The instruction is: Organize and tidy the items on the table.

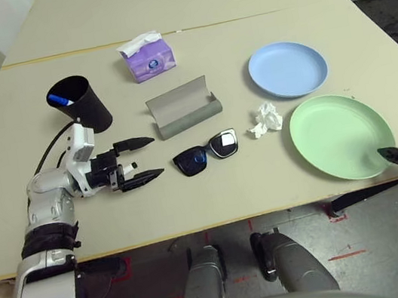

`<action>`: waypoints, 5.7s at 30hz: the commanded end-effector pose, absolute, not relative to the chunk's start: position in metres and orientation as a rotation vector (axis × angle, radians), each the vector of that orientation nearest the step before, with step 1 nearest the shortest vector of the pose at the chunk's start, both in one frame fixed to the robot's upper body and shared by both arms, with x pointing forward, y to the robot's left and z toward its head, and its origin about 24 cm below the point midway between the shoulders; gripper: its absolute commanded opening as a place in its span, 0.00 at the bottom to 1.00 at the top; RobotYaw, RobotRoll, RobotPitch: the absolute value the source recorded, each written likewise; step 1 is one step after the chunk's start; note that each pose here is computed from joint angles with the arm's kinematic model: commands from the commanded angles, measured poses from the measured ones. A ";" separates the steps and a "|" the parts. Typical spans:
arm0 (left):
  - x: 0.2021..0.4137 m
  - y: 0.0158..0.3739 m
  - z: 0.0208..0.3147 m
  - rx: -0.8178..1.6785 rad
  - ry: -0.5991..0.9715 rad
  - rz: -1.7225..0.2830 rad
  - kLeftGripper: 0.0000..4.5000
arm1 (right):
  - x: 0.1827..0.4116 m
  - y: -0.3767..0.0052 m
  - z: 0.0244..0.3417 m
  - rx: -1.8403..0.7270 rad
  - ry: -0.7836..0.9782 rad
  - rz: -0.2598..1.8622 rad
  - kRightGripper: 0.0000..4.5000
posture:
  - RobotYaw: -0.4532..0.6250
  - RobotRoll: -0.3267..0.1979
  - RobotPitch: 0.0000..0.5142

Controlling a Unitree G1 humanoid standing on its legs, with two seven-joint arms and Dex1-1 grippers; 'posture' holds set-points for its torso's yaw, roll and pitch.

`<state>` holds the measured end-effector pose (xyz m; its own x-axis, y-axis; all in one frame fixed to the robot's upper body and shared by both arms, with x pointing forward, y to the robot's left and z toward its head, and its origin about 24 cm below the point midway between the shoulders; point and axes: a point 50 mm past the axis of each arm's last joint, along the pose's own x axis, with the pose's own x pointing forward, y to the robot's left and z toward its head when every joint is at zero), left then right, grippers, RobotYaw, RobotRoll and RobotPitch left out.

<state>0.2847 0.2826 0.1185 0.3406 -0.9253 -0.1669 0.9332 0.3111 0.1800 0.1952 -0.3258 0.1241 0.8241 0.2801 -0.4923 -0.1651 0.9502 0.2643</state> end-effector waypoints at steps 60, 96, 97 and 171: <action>0.277 0.276 0.114 0.290 -0.019 -1.176 1.00 | 0.344 -0.296 0.216 0.377 0.229 0.326 0.00 | 0.39 0.62 0.36; 0.266 0.278 0.114 0.284 -0.014 -1.140 1.00 | 0.370 -0.306 0.208 0.248 0.264 0.259 0.91 | 0.41 0.62 0.41; 0.267 0.277 0.113 0.283 -0.013 -1.141 1.00 | 0.369 -0.306 0.212 0.251 0.254 0.265 0.98 | 0.41 0.62 0.41; 0.264 0.271 0.128 0.316 -0.038 -1.189 1.00 | 0.297 -0.172 0.114 -0.401 0.062 0.883 0.03 | 0.42 0.62 0.38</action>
